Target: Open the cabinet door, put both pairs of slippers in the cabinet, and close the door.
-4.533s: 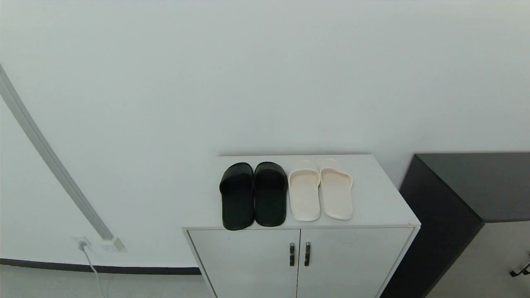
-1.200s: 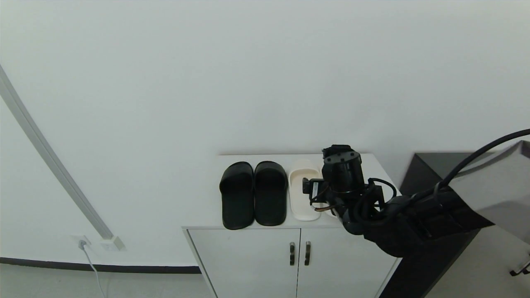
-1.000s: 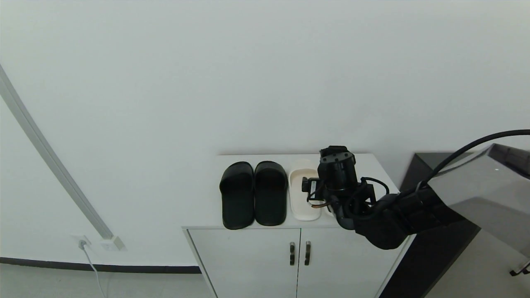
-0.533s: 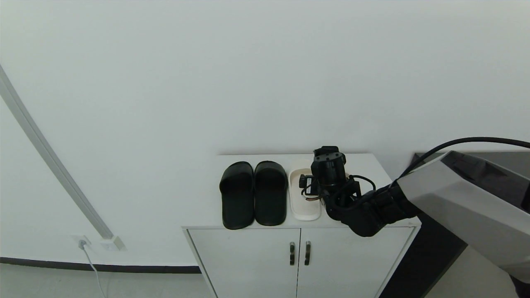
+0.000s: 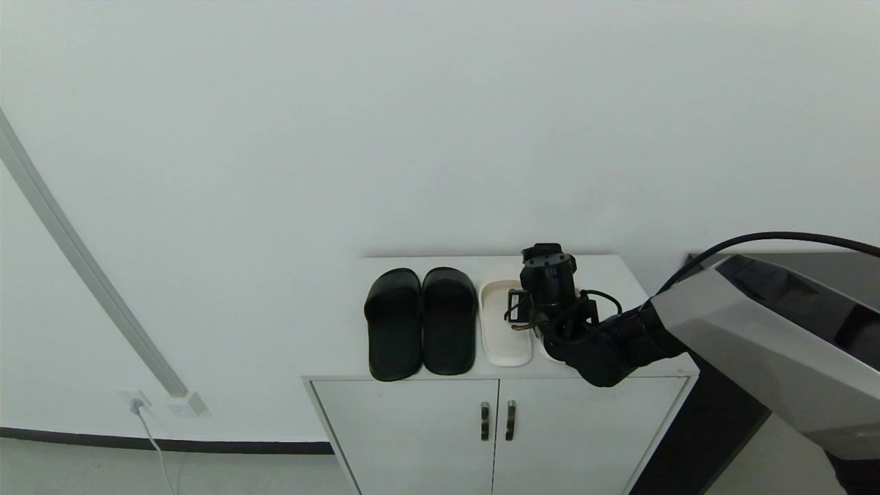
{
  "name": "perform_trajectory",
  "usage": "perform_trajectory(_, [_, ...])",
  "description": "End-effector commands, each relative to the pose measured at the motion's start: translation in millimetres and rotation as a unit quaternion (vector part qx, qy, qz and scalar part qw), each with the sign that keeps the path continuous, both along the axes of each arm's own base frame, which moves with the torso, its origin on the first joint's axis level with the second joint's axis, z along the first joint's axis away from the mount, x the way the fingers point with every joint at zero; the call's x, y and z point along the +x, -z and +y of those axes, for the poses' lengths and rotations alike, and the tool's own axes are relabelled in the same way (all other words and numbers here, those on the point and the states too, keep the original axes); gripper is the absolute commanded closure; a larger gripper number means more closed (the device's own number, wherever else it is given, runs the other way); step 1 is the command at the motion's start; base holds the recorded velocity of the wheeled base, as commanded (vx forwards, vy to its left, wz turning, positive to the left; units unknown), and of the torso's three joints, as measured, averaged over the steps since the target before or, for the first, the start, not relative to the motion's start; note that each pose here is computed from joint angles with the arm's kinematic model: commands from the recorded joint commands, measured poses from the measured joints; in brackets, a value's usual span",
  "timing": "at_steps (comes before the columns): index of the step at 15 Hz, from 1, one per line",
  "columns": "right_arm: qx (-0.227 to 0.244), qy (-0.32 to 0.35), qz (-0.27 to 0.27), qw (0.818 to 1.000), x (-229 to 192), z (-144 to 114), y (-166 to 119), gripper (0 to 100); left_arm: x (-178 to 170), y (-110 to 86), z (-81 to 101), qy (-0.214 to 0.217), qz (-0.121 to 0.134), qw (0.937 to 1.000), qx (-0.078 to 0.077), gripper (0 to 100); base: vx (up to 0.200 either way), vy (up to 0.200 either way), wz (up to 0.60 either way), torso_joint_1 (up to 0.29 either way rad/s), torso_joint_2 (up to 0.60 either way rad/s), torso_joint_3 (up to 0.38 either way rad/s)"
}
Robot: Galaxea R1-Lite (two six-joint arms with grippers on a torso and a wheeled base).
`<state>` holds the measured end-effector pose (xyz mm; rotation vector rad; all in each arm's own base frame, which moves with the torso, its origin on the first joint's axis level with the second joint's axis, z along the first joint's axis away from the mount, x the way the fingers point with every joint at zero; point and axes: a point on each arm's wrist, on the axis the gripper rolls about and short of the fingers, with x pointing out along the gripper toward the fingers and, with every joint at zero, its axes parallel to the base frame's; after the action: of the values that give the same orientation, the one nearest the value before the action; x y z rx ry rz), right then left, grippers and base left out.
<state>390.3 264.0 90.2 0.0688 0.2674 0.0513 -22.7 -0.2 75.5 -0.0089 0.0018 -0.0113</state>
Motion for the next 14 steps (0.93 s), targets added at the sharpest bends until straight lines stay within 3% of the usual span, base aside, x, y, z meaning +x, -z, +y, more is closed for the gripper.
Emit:
perform_trajectory(1, [0.001, -0.002, -0.002, 1.000, -0.4, 0.1, -2.4, 100, 0.0, 0.0, 0.0, 0.000, 0.000, 1.0000, 0.000, 100, 0.000, 0.000, 0.00, 0.000, 0.00, 0.000])
perform_trajectory(5, [0.005, 0.001, -0.011, 1.000, -3.9, -2.5, -14.0, 100, 0.0, 0.0, 0.0, 0.000, 0.000, 1.0000, -0.001, 100, 0.000, 0.000, 0.00, 0.000, 0.00, 0.000])
perform_trajectory(7, [0.012, -0.002, -0.029, 1.000, -13.1, -9.0, -39.2, 100, 0.0, 0.0, 0.0, 0.000, 0.000, 1.0000, -0.001, 100, 0.000, 0.000, 0.00, 0.000, 0.00, 0.000])
perform_trajectory(10, [-0.037, -0.026, -0.034, 0.998, -42.1, -25.4, -59.1, 100, 0.0, 0.0, 0.0, 0.000, 0.000, 1.0000, -0.001, 100, 0.000, 0.000, 0.00, 0.000, 0.00, 0.000])
perform_trajectory(14, [-0.056, -0.183, -0.044, 0.981, -108.3, -38.7, -62.0, 100, 0.0, 0.0, 0.0, 0.000, 0.000, 1.0000, -0.001, 100, 0.000, 0.000, 0.00, 0.000, 0.00, 0.000])
